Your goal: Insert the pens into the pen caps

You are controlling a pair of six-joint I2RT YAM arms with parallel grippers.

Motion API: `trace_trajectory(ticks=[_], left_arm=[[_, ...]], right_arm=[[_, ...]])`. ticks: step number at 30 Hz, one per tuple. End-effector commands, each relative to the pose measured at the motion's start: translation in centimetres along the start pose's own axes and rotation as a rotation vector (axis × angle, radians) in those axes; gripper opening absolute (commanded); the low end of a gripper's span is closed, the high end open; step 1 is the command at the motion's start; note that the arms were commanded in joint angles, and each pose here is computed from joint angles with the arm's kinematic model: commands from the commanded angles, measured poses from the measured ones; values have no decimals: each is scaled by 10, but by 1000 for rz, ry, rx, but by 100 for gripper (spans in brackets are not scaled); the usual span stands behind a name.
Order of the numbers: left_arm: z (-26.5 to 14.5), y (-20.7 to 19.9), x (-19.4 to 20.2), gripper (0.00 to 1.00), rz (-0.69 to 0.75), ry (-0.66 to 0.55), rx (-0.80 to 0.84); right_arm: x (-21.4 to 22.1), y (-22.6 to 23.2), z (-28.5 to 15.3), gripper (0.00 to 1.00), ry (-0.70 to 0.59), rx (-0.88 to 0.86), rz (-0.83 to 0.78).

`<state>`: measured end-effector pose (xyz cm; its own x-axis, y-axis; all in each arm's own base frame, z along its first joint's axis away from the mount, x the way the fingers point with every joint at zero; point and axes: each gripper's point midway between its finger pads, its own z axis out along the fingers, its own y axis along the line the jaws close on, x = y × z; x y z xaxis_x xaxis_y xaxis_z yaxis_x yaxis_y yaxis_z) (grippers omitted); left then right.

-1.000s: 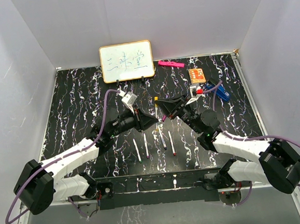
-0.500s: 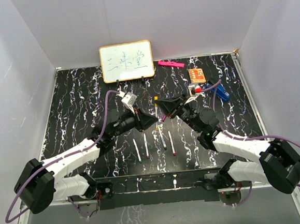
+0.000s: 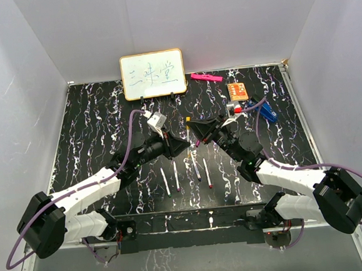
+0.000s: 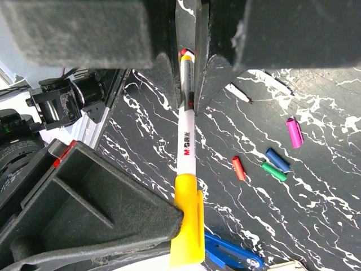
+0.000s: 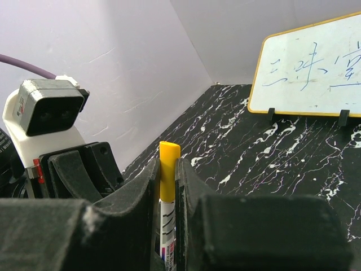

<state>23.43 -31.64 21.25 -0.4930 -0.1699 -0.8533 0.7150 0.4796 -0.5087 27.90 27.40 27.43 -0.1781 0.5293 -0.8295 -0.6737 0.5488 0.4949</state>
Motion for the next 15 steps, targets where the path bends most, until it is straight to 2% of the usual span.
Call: trace_trajectory(ticks=[1,15], left_arm=[[-10,-51,-127,0,139,-403,110],[-20,-54,-151,0,191,-464,81]], right_arm=[[89,-19,-30,0,316,55,-9],[117,-24,-43,0,403,100,-40]])
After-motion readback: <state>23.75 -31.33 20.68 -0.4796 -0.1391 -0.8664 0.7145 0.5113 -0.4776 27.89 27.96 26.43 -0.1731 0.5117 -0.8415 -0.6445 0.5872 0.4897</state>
